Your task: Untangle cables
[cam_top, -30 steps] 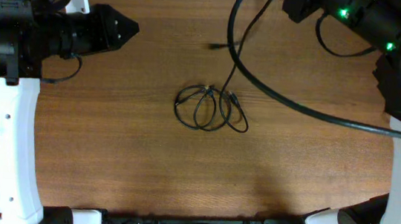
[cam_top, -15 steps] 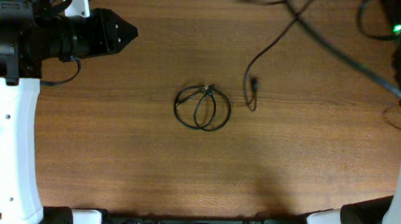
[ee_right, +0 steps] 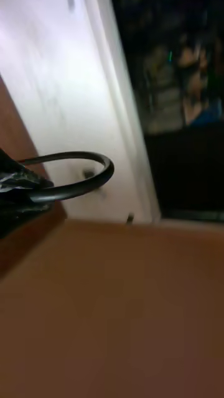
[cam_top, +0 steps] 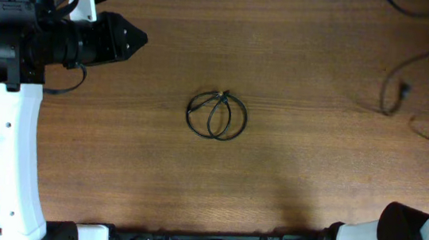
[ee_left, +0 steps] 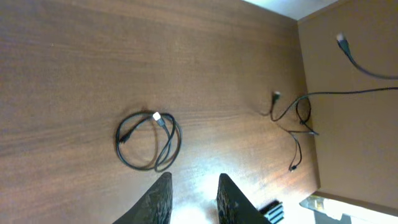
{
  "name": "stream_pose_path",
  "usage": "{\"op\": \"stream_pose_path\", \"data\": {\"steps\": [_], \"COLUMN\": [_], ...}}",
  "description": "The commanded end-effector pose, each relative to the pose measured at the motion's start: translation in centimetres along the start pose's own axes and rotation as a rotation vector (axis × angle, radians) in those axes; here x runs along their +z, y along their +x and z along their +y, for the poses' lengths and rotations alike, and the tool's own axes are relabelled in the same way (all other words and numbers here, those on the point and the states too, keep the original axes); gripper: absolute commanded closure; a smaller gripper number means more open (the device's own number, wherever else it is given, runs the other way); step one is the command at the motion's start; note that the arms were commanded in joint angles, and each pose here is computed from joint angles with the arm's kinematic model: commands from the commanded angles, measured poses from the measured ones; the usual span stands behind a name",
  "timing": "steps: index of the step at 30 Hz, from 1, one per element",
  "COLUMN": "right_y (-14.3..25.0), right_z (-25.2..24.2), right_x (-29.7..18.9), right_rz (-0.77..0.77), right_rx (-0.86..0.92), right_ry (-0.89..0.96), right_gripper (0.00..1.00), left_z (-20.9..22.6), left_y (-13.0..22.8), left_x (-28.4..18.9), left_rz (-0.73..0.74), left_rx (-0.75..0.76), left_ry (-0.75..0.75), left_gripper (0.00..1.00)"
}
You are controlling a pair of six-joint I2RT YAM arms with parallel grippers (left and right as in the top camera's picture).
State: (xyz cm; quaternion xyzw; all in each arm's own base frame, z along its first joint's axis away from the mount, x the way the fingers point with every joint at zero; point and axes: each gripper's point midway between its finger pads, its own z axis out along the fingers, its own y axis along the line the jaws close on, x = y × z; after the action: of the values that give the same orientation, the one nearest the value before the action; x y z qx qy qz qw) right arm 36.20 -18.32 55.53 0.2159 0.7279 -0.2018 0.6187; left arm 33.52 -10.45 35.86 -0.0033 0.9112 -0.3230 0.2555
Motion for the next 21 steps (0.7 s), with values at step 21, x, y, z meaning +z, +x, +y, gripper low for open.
{"op": "stream_pose_path", "data": {"steps": [21], "right_y": [13.0], "right_z": [-22.0], "right_x": [6.9], "right_rz": [0.346], "right_rx": [0.219], "right_ry": [0.537], "right_gripper": [0.89], "left_z": [-0.7], "left_y": [0.2], "left_x": [-1.2], "left_rz": [-0.022], "left_rx": [0.033], "left_ry": [-0.002], "left_gripper": [0.76]}}
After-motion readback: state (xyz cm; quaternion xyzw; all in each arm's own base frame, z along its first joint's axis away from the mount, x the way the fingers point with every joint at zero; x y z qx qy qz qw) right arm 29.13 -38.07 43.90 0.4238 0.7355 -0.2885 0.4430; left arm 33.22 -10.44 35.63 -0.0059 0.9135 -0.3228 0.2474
